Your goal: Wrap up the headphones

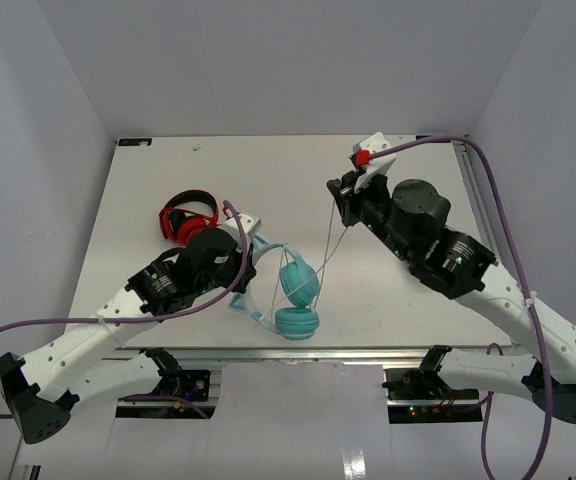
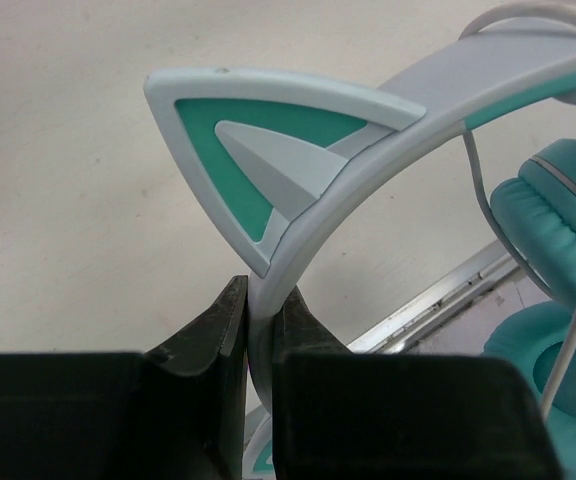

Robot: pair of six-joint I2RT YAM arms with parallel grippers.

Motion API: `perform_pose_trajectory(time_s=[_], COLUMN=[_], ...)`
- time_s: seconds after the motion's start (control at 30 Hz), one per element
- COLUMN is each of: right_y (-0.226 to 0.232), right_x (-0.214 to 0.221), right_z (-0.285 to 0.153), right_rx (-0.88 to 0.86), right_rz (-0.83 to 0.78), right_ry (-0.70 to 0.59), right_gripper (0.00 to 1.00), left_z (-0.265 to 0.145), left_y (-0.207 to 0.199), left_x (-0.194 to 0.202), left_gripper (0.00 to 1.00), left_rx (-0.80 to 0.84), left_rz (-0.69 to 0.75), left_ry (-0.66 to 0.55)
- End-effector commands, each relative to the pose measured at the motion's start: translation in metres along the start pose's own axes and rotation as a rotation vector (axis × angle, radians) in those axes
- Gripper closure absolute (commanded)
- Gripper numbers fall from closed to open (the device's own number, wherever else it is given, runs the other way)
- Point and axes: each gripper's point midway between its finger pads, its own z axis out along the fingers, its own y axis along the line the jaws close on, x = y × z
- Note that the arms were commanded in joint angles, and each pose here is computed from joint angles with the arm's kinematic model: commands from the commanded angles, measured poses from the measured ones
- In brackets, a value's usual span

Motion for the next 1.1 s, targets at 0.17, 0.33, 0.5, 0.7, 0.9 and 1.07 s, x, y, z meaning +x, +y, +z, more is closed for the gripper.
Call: perform_pose_trajectory(time_s=[0.17, 0.33, 0.5, 0.7, 0.9, 1.07], right_y=[0.005, 0.010, 0.002, 0.005, 0.024, 0.038], right_x=[-0.035, -0.033, -0.030, -0.035, -0.041, -0.038], right_z=[0.028, 0.033, 0.040, 0.057, 0.058, 0.048], right_rx=[-0.125, -0.203, -0.217, -0.284, -0.408, -0.501], right_rz=[-0.017, -0.003, 0.013, 0.010, -0.002, 0.005], right_ry=[-0.088, -0.093, -0.082, -0.062, 0.006, 0.026], right_gripper=[0.92, 0.92, 0.92, 0.92, 0.92, 0.92], left_z=[-0.022, -0.033, -0.039, -0.028, -0.003, 0.016], left_y=[-0.053, -0.060, -0.066, -0.067, -0.052, -0.039], left_x=[-0.016, -0.019, -0.019, -0.011, -0.011, -0.001], left_gripper=[1.00, 1.00, 1.00, 1.00, 1.00, 1.00], left_rx=[0.325, 0.378, 0.417, 0.422, 0.301, 0.216], left_rz=[0.069, 0.081, 0.090, 0.112, 0.109, 0.095], left_ry=[-0.084, -0.115, -0.129, -0.081, -0.009, 0.055])
